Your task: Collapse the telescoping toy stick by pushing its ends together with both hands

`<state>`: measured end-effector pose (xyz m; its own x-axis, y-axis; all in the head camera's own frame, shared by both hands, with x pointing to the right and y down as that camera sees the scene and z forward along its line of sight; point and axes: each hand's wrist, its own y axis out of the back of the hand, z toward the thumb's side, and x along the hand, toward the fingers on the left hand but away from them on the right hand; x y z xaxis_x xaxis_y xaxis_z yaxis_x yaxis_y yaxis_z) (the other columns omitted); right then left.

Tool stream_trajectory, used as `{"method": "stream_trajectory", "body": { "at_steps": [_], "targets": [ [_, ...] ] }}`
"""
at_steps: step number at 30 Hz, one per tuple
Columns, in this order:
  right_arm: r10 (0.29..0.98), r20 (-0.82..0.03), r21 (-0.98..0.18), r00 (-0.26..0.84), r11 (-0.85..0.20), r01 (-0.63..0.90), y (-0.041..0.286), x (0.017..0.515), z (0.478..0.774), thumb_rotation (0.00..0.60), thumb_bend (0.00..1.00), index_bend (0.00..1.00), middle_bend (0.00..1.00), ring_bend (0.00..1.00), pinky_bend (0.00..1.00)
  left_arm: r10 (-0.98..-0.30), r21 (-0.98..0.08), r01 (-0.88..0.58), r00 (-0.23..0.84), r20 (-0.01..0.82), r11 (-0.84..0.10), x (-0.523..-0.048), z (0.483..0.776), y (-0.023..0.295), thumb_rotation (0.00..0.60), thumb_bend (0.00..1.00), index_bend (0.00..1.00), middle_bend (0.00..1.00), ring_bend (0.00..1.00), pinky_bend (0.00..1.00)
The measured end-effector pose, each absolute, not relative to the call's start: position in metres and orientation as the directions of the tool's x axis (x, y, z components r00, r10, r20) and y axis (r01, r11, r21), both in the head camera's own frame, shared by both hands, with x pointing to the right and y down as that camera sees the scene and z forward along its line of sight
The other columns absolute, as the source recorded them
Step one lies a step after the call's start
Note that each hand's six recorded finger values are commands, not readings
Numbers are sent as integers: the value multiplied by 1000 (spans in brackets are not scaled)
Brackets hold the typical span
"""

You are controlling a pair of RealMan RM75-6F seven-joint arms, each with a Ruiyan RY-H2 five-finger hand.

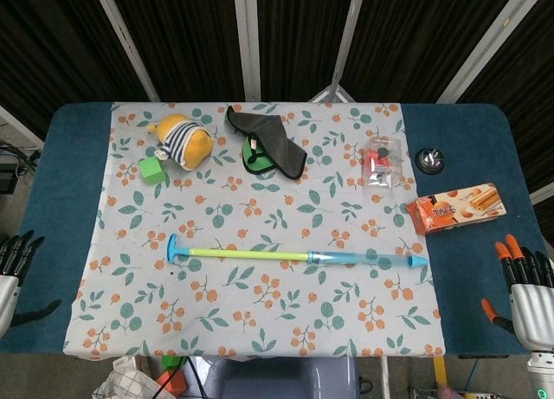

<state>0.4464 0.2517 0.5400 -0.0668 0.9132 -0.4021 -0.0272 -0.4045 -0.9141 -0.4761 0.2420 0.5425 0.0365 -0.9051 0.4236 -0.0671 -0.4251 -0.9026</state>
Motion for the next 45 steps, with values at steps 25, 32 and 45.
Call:
{"method": "stream_trajectory", "body": {
  "at_steps": [25,32,45],
  "targets": [
    [897,-442,-897,-13,-443,-10,254,431,549,600,304,0,0,0,0,-817,-837,76,183,546,-542,-366,618,186,600,325,400,108,0,0],
    [893,-450,-893,-8,-450,2,254,432,550,600,304,0,0,0,0,-796,-814,97,173,580,-573,-312,654,166,600,353,448,117,0,0],
    [889,-459,-888,-8,-458,24,253,432,549,600,304,0,0,0,0,-743,-750,206,126,657,-629,-262,696,159,600,356,452,120,0,0]
  ]
}}
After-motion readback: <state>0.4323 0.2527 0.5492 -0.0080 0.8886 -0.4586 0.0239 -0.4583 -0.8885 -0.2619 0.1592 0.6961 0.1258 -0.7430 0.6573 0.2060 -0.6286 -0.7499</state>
